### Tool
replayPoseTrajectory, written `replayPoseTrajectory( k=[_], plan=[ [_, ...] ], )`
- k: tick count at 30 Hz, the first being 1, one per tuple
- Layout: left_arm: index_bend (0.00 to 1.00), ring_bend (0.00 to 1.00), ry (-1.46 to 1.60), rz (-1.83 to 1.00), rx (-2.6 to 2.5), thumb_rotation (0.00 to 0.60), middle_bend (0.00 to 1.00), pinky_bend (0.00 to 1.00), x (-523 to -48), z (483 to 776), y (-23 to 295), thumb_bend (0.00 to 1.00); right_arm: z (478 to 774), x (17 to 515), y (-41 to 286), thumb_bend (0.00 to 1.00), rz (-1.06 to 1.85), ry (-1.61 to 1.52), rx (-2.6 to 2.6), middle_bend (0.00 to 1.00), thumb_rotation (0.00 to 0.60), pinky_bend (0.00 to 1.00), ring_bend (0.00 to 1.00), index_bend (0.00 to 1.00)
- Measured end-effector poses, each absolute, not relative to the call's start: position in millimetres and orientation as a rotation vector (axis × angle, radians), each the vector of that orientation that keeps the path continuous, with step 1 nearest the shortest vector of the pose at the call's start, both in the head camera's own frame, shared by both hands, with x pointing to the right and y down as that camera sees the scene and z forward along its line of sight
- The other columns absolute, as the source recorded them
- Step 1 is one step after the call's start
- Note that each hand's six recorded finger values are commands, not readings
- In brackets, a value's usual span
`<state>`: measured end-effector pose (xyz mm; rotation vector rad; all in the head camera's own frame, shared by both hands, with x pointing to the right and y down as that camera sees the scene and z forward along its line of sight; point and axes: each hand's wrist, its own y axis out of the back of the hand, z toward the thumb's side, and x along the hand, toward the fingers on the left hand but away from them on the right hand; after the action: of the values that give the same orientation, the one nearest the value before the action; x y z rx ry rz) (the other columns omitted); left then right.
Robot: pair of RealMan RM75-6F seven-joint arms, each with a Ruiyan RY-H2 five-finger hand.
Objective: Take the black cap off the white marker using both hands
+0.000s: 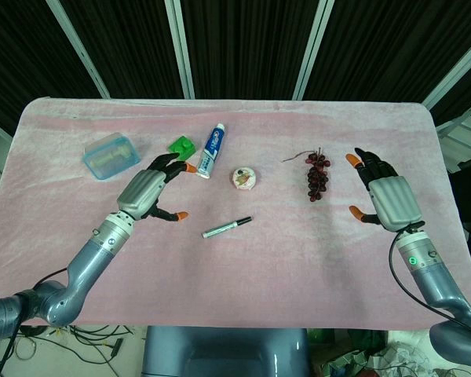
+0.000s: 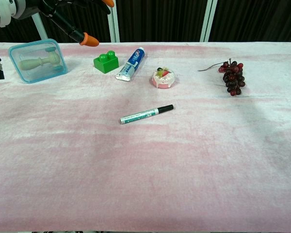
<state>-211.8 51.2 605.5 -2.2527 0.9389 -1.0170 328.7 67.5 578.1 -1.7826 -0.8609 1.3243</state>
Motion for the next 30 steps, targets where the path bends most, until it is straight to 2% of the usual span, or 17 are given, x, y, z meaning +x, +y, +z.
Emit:
replayPoseTrajectory(
  k=[2, 8, 13, 19, 30],
  plan=[
    [0.23, 0.00, 0.944, -1.025, -2.257, 0.600, 0.20, 0.02, -212, 607, 52, 0.27, 580, 328, 69, 0.16, 1.328, -0.857, -1.787, 0.00, 0.600, 0.16, 0.04, 0.08],
    [0.24, 0.00, 0.950, -1.056, -2.298, 0.600, 0.20, 0.02, -211, 610, 58, 0.27, 579, 329, 71, 0.15, 1.330, -0.866, -1.782, 0.00, 0.600, 0.16, 0.04, 0.08],
    [0.24, 0.00, 0.944, -1.079, -2.268, 0.600, 0.20, 0.02, -209, 611, 58, 0.19, 578, 333, 73, 0.15, 1.344, -0.873, -1.773, 0.00, 0.600, 0.16, 0.04, 0.08],
    [0.29, 0.00, 0.946, -1.105, -2.201, 0.600, 0.20, 0.01, -207, 616, 62, 0.18, 581, 337, 75, 0.16, 1.369, -0.848, -1.731, 0.00, 0.600, 0.16, 0.04, 0.08],
    [0.33, 0.00, 0.854, -1.363, -2.060, 0.600, 0.19, 0.00, -206, 649, 89, 0.21, 586, 340, 81, 0.16, 1.398, -0.828, -1.705, 0.00, 0.600, 0.16, 0.04, 0.08]
  ],
)
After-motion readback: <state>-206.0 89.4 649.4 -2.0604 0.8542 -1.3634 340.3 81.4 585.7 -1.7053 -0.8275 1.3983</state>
